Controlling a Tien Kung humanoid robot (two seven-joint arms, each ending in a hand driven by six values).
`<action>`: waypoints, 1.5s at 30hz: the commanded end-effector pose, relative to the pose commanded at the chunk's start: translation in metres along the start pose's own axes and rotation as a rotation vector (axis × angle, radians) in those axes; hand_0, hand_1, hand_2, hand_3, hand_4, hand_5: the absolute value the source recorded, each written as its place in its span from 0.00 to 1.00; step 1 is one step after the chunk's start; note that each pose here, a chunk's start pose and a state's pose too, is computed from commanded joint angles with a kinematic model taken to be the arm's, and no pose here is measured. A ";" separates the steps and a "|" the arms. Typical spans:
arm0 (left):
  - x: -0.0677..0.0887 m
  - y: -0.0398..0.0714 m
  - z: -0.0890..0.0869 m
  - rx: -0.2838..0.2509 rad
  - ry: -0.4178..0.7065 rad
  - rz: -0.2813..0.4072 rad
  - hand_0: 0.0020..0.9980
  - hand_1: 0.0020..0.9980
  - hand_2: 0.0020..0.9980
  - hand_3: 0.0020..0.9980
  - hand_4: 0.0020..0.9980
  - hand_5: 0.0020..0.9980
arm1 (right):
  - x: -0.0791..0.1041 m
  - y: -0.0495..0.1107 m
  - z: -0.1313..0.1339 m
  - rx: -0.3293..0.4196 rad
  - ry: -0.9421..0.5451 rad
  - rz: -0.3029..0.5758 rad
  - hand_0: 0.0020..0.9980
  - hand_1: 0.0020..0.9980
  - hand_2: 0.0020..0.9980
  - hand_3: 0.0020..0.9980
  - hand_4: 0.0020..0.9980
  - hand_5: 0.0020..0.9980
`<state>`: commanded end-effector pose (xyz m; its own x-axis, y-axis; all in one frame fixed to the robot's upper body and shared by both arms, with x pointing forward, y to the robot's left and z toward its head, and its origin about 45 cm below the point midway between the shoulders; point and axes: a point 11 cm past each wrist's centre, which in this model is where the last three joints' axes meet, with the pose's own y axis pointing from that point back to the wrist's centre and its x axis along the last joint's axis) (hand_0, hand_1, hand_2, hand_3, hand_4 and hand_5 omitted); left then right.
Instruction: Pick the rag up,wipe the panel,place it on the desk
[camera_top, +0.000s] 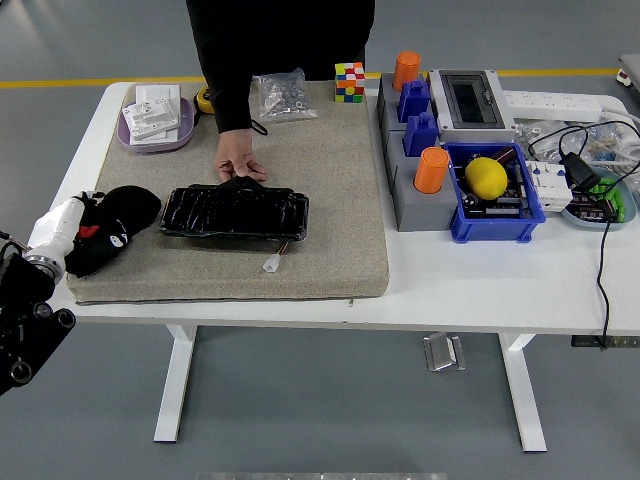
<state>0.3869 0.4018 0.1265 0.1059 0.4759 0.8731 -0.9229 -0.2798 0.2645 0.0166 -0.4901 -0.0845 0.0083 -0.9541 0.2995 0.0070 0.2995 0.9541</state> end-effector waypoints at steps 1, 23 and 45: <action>0.000 0.000 0.000 -0.001 -0.001 0.002 0.46 0.45 0.81 0.75 0.71 0.22 | 0.000 0.000 0.000 0.000 -0.002 0.000 0.78 0.73 0.74 0.60 0.86 0.58; 0.005 0.000 0.000 -0.015 0.042 0.074 0.30 0.20 0.52 0.48 0.43 0.07 | 0.002 0.000 0.000 -0.003 0.002 -0.001 0.78 0.73 0.73 0.60 0.87 0.57; 0.022 0.004 0.015 -0.068 0.124 0.131 0.23 0.14 0.42 0.35 0.36 0.00 | 0.003 0.001 -0.001 -0.003 0.002 0.000 0.78 0.73 0.73 0.61 0.89 0.58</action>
<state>0.3908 0.3979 0.1528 -0.0597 0.5393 0.8400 -0.9492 -0.2911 0.1195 0.0178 -0.4925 -0.0831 0.0105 -0.9540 0.2995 0.0104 0.2996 0.9540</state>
